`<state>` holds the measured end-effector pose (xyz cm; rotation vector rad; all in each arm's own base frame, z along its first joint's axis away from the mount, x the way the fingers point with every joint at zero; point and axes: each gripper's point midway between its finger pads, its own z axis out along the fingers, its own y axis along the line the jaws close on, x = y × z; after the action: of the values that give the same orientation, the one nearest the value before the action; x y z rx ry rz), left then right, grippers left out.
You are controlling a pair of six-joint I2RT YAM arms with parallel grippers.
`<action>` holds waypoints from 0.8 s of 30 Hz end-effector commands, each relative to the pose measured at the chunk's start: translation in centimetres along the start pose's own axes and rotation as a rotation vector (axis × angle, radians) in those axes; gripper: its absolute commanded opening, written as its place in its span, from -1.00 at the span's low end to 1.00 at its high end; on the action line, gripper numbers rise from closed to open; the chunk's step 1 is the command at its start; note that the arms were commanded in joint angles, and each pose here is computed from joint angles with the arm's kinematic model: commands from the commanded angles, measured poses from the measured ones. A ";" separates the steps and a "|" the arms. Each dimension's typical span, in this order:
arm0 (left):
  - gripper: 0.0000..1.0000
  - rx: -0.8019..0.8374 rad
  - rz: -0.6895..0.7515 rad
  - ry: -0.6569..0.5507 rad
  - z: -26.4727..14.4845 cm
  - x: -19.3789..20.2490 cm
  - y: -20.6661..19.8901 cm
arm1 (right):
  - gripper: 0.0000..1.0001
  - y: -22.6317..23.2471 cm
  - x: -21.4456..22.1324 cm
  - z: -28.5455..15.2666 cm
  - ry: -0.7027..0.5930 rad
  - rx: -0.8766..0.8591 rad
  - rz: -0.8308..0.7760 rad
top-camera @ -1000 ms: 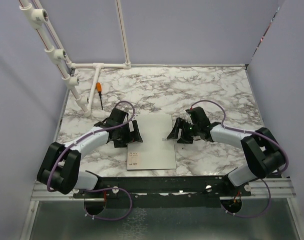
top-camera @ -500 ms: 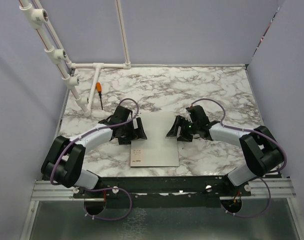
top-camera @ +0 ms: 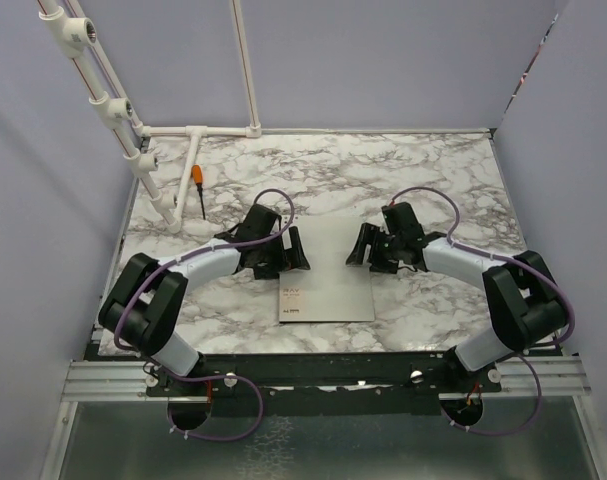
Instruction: Put the files into the folder
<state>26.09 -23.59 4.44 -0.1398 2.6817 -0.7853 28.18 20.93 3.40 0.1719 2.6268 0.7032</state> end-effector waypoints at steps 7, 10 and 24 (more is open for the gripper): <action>0.98 0.013 0.006 0.069 2.4 1.3 -0.7 | 0.53 -2.3 0.5 -0.1 0.032 0.079 -0.006; 0.98 0.008 0.007 0.072 2.5 1.2 -0.6 | 0.53 -2.3 0.6 -0.1 0.034 0.079 -0.010; 0.98 -0.068 0.072 0.033 1.5 -0.7 -0.5 | 0.57 -2.4 -2.1 -1.9 -0.041 0.154 -0.062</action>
<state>27.85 -25.57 4.63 -0.0933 2.6671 -0.8000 28.91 18.67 3.31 0.1674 2.6414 0.5735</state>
